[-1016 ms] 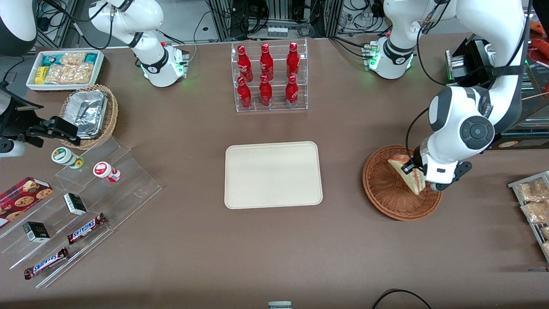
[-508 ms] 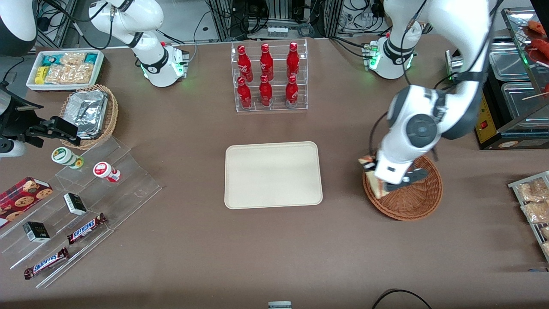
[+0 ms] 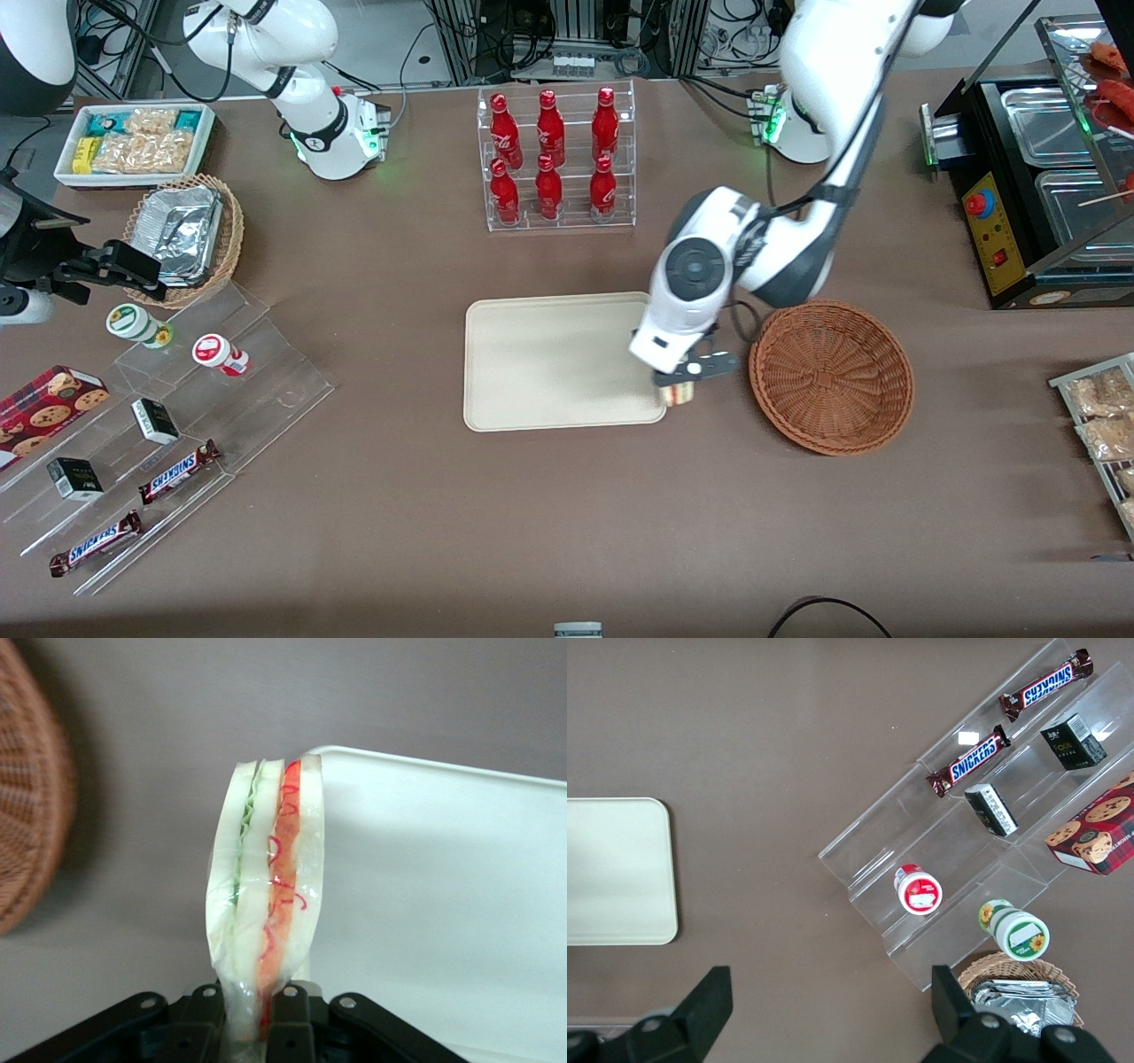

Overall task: Place sandwich from basket to tray
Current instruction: 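Lift the sandwich out of the basket and carry it over the tray, then lower the sandwich onto the cream tray and open the left gripper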

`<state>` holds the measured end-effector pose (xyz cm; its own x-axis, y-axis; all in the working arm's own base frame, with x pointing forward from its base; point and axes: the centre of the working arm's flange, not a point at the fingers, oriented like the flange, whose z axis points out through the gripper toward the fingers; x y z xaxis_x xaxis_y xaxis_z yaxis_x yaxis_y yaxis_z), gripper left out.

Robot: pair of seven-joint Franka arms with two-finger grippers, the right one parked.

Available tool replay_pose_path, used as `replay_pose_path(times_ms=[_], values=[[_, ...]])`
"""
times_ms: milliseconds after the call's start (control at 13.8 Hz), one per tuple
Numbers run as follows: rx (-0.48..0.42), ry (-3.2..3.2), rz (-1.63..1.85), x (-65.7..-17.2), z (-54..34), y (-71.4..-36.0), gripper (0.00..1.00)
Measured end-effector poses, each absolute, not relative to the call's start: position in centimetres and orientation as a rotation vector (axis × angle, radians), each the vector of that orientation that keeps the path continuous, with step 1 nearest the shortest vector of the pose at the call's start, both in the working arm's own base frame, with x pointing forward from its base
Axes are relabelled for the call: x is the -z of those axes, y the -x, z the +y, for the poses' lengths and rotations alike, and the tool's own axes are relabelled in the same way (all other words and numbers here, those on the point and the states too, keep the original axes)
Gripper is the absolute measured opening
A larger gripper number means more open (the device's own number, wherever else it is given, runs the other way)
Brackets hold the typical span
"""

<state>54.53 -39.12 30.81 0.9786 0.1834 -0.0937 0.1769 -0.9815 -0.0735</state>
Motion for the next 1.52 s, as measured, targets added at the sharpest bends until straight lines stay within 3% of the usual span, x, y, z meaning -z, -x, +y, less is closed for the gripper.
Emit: replay_pose_path(times_ms=[653, 1234, 1306, 1524], values=[[-0.148, 3.096, -0.234, -25.2, -52.5, -51.1, 0.16], [-0.158, 3.072, -0.338, -23.6, -53.6, -51.5, 0.16], [-0.158, 3.071, -0.343, -23.4, -53.6, -51.6, 0.21], [-0.149, 3.078, -0.349, -23.8, -53.8, -51.7, 0.51]])
